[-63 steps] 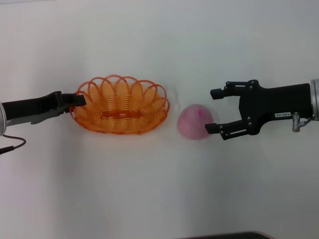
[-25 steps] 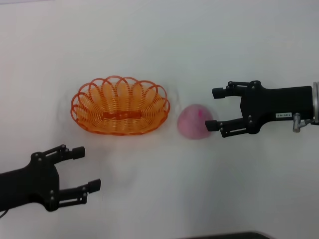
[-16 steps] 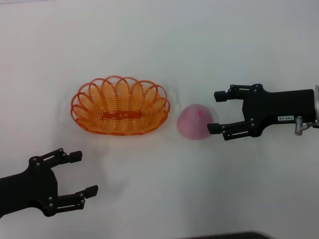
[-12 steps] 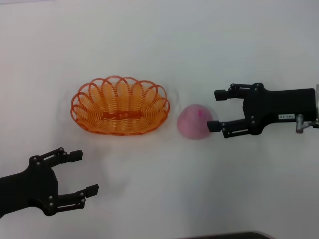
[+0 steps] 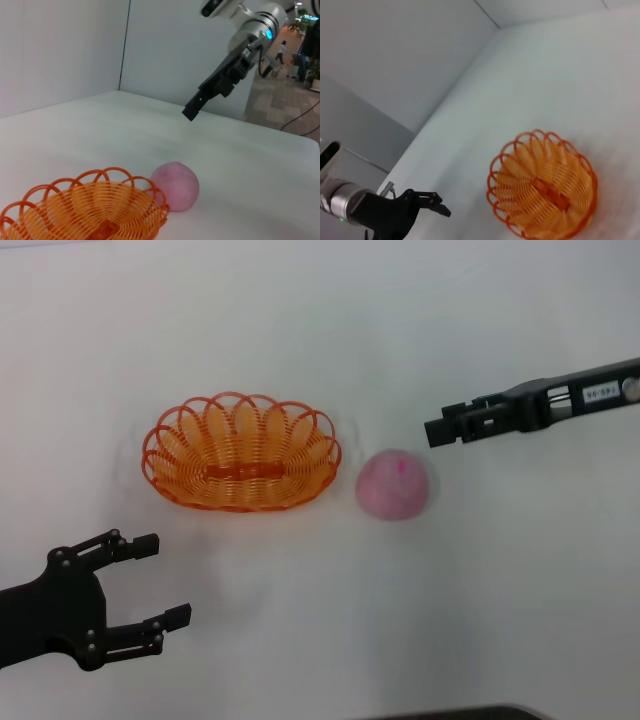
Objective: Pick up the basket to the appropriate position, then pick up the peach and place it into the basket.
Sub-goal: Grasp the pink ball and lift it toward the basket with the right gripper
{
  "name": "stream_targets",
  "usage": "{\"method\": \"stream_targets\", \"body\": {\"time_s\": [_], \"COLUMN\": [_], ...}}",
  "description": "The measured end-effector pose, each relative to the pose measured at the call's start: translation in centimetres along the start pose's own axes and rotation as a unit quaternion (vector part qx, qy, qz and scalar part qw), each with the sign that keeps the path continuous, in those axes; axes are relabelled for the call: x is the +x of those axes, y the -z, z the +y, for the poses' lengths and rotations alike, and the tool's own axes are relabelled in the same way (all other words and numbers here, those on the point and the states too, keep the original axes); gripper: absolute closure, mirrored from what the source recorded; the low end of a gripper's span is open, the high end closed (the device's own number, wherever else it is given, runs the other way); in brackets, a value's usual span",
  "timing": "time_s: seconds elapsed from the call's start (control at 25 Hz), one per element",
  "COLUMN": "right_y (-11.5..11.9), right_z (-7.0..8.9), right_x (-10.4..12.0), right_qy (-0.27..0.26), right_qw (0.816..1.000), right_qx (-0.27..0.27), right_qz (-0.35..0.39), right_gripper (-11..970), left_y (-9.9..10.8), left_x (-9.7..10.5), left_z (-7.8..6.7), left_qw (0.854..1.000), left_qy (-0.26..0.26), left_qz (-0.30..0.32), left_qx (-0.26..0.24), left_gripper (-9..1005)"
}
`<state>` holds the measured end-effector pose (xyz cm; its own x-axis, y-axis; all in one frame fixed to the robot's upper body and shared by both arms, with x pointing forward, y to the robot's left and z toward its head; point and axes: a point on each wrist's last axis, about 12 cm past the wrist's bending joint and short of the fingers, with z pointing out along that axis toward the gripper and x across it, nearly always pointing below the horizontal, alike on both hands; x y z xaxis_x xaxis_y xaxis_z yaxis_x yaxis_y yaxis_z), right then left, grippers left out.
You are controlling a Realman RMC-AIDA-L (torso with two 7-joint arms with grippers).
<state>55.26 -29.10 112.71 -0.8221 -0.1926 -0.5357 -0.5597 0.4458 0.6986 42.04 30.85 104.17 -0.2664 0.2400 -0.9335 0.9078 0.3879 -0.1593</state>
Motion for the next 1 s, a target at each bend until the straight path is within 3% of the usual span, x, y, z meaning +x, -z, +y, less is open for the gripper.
{"method": "stream_targets", "body": {"time_s": [0.24,0.48,0.6,0.76,1.0], "right_y": [0.4,-0.5,-1.6,-3.7,-5.5], "right_z": [0.4,1.4,2.0,3.0,4.0], "right_x": [-2.6,-5.8,-7.0,-8.2,-9.6], "right_qy": [-0.076,-0.103,-0.083,-0.015,0.051], "right_qw": [0.995,0.98,0.968,0.947,0.926], "right_qx": [0.051,0.135,0.18,0.228,0.263], "right_qz": [0.048,0.105,0.152,0.224,0.265], "right_gripper": [39,42,43,43,43], "left_y": [0.1,0.0,0.0,-0.1,-0.1], "left_x": [0.0,0.0,0.0,0.2,0.2], "left_z": [-0.1,-0.1,-0.1,-0.1,-0.1], "left_qw": [1.0,1.0,1.0,1.0,1.0], "left_qy": [0.0,0.0,0.004,0.007,0.014], "left_qz": [0.002,0.003,0.005,0.008,0.008], "left_qx": [0.001,0.004,0.005,0.005,0.004], "left_gripper": [137,137,137,136,136]}}
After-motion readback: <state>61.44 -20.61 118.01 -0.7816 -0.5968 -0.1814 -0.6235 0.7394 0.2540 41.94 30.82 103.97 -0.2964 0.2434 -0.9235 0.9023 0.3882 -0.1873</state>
